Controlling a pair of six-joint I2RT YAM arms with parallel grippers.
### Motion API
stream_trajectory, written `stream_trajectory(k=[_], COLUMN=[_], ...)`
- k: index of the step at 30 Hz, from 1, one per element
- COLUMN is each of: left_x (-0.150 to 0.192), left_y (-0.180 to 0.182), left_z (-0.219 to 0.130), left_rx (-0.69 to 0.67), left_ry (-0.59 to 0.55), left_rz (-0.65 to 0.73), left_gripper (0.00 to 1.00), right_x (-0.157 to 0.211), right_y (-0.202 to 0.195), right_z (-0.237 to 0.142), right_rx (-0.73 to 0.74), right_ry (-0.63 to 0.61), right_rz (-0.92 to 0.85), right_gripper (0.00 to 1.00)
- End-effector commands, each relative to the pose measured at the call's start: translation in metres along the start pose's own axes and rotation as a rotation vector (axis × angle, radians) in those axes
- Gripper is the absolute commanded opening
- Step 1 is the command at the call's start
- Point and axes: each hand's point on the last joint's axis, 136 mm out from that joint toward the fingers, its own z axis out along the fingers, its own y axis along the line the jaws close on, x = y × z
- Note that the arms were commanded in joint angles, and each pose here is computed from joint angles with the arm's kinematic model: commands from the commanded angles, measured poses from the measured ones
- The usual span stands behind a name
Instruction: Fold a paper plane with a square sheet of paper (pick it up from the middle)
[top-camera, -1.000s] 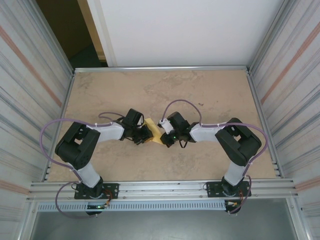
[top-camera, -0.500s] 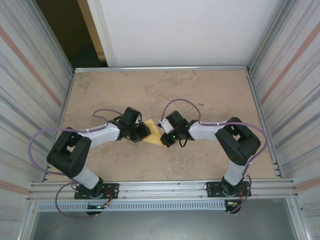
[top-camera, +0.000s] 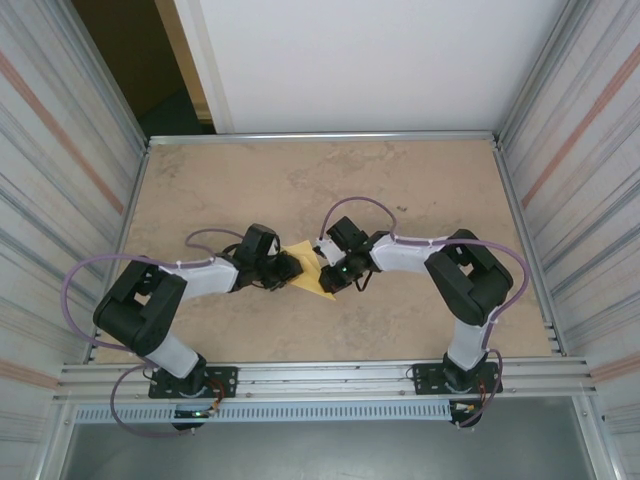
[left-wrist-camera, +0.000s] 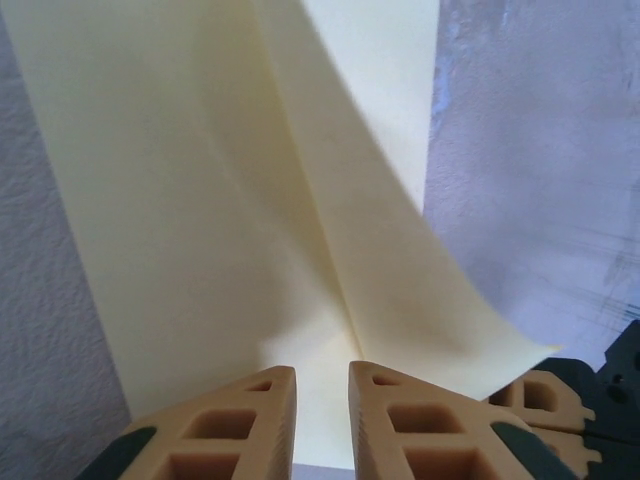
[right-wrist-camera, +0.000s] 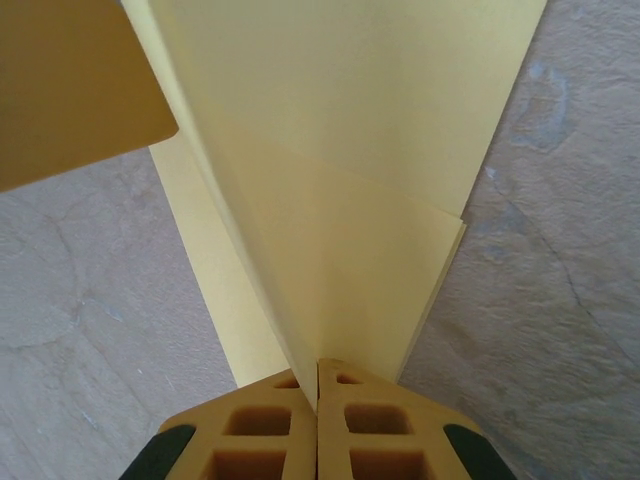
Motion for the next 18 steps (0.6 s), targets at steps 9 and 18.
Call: stream_trajectory(k=[9, 18], left_x=[0.003, 0.007], left_y=[-0.014, -0.02], left_z=[0.005, 0.007], left_rx=[0.081, 0.103], left_ry=[0.012, 0.026], left_rz=[0.048, 0.081], left_gripper=[0.3, 0.34], right_x=[0.01, 0.012], right_y=[-0.001, -0.005], right_z=[0.002, 0.003], right_rx=[-0.042, -0.06], right_ry=[0.058, 0.055], right_rz=[0.089, 0.11], right_gripper=[0.09, 0.09])
